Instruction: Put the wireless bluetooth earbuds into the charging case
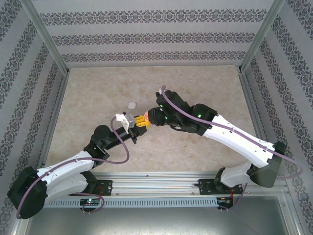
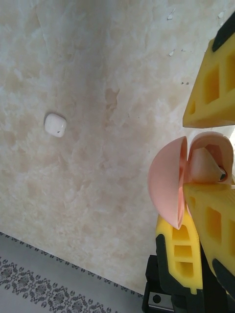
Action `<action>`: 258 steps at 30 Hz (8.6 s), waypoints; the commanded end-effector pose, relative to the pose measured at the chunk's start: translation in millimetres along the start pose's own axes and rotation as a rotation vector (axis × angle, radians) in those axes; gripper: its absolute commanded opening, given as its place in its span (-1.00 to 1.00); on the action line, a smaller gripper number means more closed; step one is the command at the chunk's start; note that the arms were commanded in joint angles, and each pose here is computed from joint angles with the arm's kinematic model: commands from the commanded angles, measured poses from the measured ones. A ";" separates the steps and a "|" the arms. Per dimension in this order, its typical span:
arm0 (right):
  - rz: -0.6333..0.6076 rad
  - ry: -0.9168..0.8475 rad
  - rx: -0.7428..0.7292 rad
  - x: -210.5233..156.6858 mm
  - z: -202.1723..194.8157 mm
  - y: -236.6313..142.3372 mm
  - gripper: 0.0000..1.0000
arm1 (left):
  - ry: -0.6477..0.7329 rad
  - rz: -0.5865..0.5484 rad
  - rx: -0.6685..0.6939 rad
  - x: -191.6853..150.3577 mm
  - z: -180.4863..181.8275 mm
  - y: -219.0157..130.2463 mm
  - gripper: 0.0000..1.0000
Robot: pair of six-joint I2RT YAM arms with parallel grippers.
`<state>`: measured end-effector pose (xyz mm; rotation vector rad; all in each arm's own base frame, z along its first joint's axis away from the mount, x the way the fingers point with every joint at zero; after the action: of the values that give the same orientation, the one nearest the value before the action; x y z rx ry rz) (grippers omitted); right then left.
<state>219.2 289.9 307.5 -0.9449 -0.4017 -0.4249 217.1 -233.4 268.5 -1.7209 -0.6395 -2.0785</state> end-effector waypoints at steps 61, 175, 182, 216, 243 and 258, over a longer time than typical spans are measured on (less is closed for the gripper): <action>0.087 0.105 0.073 6.0 -10.2 -24.4 -0.31 | -0.032 -0.092 -0.097 31.3 -7.7 4.5 -1.00; -0.055 -0.029 0.242 43.2 -34.7 -54.4 -0.07 | -0.312 0.023 -0.232 27.7 -4.3 31.2 -1.00; -0.202 -0.039 0.159 58.5 -64.2 -71.7 0.11 | -0.406 0.120 -0.140 -7.4 15.0 36.7 -1.00; -0.532 0.220 -0.566 25.0 -361.2 -18.1 0.96 | -0.623 0.755 0.327 -234.2 126.0 59.9 -0.31; -0.772 0.065 -0.466 82.9 -383.3 17.2 0.96 | -0.164 0.818 0.760 -138.8 239.9 -83.6 1.00; -0.739 -0.082 -0.404 79.4 -369.8 51.3 0.96 | -0.082 0.654 0.888 -172.6 233.9 -137.7 1.00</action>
<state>362.7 -20.0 121.9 -1.1923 -0.6651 -1.1959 347.2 9.3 88.2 -1.2830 -0.5844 -0.8989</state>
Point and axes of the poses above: each hand's point on the last joint's axis, 136 mm out from that joint toward the fingers, its own y axis out along the fingers, its own z axis along the line the jaws close on, x = y × z, the point moved 3 cm from there along -y, back along the fingers, and after that the axes turned 13 degrees about y, right-handed, at the moved point
